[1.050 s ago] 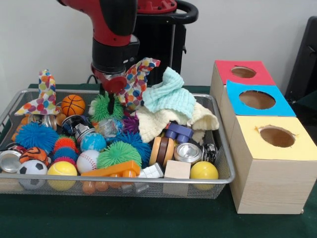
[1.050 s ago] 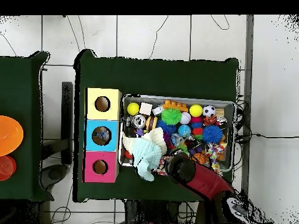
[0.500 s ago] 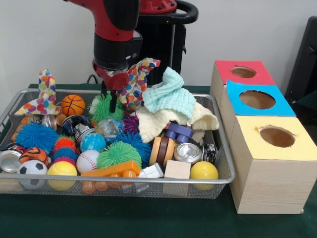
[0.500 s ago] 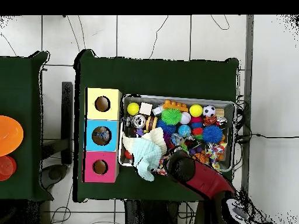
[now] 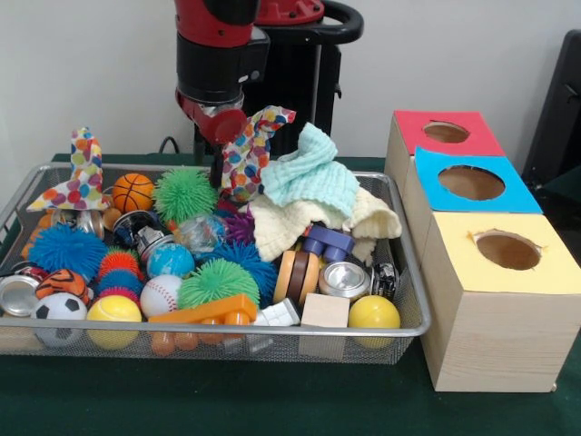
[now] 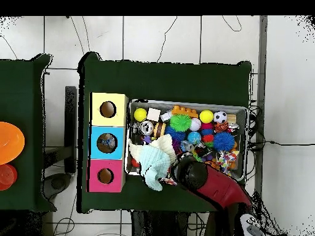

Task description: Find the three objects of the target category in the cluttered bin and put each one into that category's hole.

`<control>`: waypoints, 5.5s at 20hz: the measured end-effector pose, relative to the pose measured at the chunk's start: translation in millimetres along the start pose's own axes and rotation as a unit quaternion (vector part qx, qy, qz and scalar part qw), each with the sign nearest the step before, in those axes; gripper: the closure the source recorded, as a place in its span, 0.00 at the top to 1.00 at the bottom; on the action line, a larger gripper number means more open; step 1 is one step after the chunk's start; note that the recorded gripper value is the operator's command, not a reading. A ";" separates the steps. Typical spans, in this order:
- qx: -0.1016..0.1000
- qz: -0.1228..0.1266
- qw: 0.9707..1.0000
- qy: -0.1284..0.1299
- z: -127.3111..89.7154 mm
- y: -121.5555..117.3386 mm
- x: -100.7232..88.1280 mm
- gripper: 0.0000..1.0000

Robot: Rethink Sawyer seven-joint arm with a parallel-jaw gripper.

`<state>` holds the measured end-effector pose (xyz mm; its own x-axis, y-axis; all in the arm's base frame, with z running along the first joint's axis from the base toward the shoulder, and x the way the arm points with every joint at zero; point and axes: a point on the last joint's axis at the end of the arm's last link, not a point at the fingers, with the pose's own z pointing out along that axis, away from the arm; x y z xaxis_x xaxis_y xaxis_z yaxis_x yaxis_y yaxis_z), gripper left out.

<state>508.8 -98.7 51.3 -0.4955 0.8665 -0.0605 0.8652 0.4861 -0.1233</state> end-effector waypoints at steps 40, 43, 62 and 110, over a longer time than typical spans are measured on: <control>-0.011 0.015 0.997 -0.077 38.6 69.8 -76.6 1.00; -0.011 0.015 0.997 -0.073 41.5 70.1 -74.1 1.00; -0.009 0.017 0.998 -0.060 52.7 78.1 -58.1 1.00; 0.031 -0.010 0.998 -0.055 26.5 70.8 -8.2 1.00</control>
<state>572.1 -74.4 16.7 -0.5205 0.8375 -0.1664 0.8506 0.4918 -0.1858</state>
